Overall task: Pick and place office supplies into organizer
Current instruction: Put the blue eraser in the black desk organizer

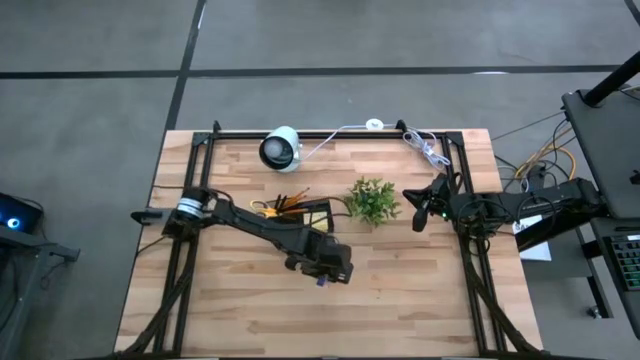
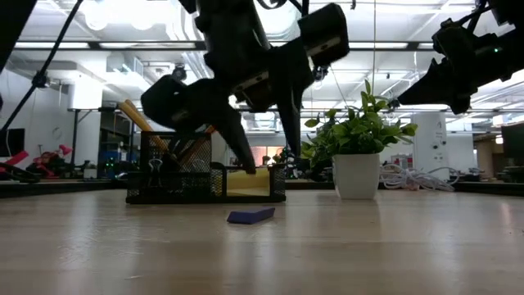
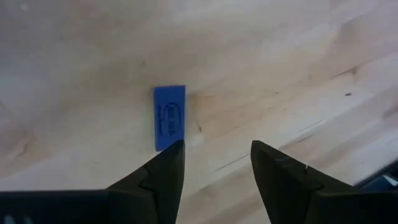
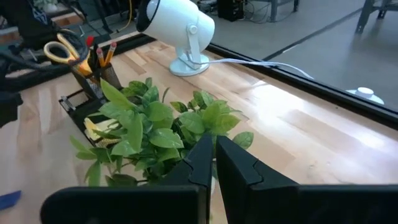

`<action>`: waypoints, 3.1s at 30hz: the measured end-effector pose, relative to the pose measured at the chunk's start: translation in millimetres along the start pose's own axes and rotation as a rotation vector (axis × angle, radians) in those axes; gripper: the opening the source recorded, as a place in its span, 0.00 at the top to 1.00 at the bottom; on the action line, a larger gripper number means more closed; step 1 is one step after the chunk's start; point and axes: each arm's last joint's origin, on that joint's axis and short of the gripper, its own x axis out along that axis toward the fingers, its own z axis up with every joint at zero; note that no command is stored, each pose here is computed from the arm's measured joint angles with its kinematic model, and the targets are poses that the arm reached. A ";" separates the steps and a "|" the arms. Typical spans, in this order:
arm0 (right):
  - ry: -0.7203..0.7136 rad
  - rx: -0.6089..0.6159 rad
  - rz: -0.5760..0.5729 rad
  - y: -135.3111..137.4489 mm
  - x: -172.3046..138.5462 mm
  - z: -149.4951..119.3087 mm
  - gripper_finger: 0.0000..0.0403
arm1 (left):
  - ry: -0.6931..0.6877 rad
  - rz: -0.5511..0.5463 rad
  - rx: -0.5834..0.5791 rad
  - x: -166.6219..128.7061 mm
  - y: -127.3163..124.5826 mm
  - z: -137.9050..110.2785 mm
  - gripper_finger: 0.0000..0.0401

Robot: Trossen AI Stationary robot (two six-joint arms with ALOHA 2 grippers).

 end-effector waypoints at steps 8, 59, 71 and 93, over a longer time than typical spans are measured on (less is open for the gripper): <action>0.000 -0.004 0.000 0.0 0.0 0.0 0.97 | -0.010 0.077 -0.093 10.9 6.2 -3.4 0.58; 0.000 -0.005 -0.001 -0.1 0.0 0.0 0.97 | -0.123 0.076 0.118 25.3 16.4 -11.2 0.58; -0.001 -0.007 -0.003 -0.2 0.0 0.0 0.97 | -0.098 0.102 0.118 40.7 16.8 -12.3 0.58; 0.003 -0.010 -0.002 -0.2 0.0 -0.3 0.97 | -0.083 0.118 0.066 45.7 17.0 -12.4 0.80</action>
